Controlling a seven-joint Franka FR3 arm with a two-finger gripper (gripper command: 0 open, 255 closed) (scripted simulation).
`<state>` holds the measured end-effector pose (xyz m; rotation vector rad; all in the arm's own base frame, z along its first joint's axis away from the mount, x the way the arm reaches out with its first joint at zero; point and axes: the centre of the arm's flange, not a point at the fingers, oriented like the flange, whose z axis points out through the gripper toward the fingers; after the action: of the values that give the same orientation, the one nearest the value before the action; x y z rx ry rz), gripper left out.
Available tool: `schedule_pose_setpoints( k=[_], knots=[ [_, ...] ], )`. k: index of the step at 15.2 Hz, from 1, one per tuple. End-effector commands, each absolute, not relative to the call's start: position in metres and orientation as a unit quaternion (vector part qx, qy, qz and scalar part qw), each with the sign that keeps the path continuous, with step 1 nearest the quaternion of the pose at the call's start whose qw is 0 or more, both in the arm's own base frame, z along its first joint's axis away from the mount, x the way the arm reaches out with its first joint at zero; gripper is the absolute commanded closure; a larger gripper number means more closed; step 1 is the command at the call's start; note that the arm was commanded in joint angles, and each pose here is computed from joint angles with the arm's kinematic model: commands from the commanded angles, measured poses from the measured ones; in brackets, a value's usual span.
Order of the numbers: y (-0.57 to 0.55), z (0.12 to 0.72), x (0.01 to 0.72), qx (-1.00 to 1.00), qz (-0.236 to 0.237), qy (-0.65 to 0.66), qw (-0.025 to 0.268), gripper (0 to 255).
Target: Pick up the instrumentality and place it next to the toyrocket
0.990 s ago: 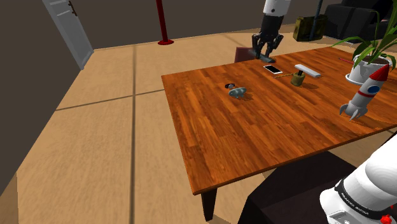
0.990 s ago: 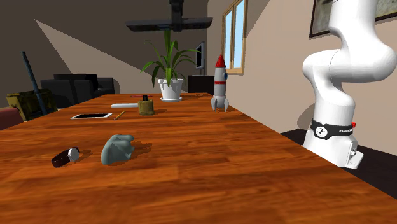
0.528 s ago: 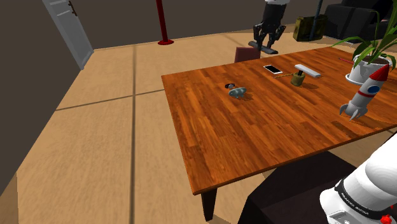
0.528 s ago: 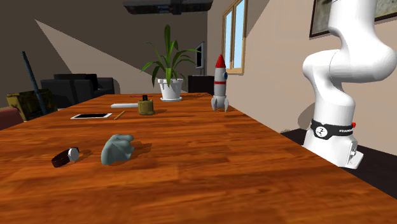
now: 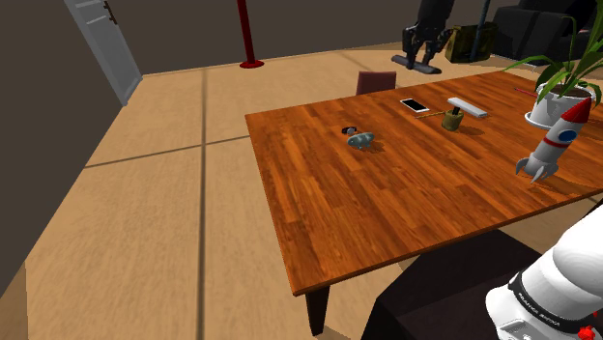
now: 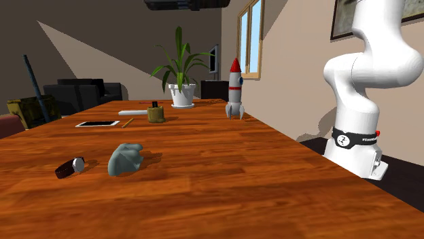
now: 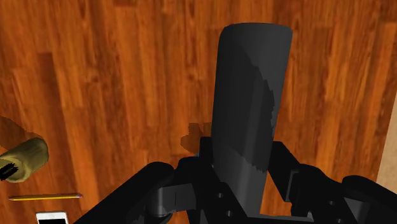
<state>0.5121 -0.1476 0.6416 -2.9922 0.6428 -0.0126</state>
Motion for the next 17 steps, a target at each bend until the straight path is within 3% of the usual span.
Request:
schedule_pose_setpoints(
  k=[1, 17],
  knots=[
    [-0.167, 0.643, 0.496, -0.977, -0.004, 0.209, 0.041, 255],
    [-0.323, 0.643, 0.354, -0.977, -0.004, 0.209, 0.041, 255]
  ],
)
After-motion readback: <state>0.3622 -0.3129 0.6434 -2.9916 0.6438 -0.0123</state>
